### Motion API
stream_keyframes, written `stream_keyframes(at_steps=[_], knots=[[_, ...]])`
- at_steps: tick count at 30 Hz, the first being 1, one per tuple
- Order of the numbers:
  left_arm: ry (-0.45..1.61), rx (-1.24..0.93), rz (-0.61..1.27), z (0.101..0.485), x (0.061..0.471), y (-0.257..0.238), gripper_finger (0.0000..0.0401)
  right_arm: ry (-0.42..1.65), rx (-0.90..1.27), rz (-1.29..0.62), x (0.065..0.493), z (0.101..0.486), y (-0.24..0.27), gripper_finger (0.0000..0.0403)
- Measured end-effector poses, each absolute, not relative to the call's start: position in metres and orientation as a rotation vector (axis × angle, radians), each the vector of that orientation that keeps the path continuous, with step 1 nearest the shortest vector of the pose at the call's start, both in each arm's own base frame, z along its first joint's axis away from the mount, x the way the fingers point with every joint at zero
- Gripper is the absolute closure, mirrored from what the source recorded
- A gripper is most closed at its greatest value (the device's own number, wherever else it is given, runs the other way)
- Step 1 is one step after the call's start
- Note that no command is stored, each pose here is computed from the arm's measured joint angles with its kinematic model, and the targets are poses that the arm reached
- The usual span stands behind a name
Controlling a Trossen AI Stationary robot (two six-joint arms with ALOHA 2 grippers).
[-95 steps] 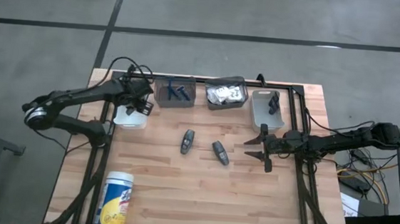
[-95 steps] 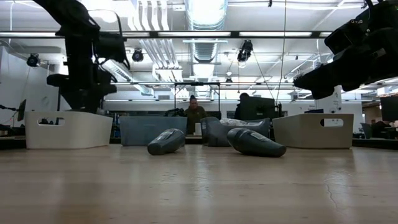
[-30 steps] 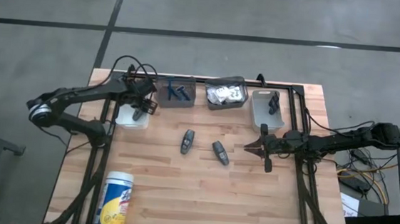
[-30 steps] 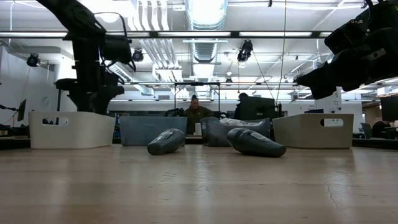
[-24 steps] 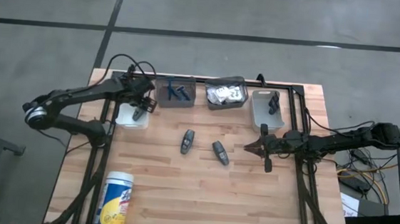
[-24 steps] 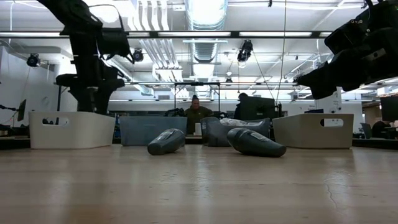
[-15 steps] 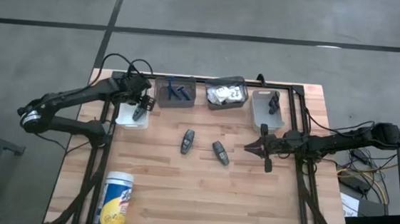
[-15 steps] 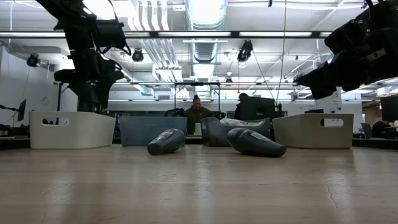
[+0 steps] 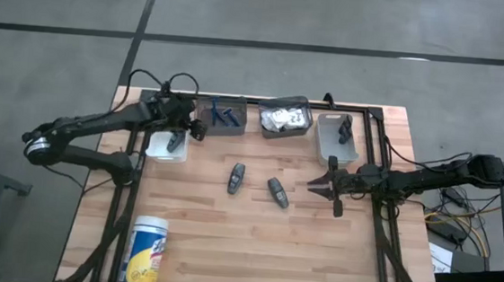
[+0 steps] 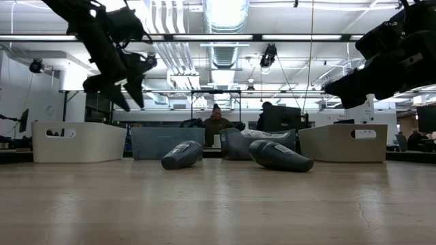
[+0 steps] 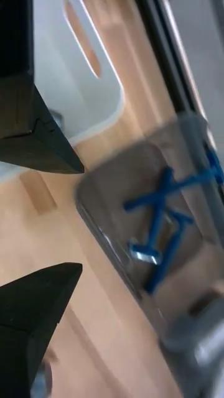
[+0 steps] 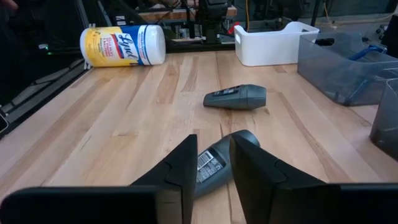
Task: Pick & Place Travel size toiletries
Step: Put the black deodorant into the white bin
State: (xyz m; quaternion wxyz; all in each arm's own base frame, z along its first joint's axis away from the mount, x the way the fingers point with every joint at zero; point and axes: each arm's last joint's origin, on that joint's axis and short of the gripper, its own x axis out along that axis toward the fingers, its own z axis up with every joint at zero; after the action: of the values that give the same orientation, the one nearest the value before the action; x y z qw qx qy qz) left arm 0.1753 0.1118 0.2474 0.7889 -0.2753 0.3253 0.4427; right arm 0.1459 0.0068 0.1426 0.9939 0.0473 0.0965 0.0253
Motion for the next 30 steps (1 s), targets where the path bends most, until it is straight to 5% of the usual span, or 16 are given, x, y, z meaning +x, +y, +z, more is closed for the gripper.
stream_keyframes(at_steps=[30], knots=[[0.598, -0.473, 0.603, 0.238, 0.249, 0.056, 0.0169, 0.194, 0.095, 0.051, 0.146, 0.143, 0.007, 0.0229]])
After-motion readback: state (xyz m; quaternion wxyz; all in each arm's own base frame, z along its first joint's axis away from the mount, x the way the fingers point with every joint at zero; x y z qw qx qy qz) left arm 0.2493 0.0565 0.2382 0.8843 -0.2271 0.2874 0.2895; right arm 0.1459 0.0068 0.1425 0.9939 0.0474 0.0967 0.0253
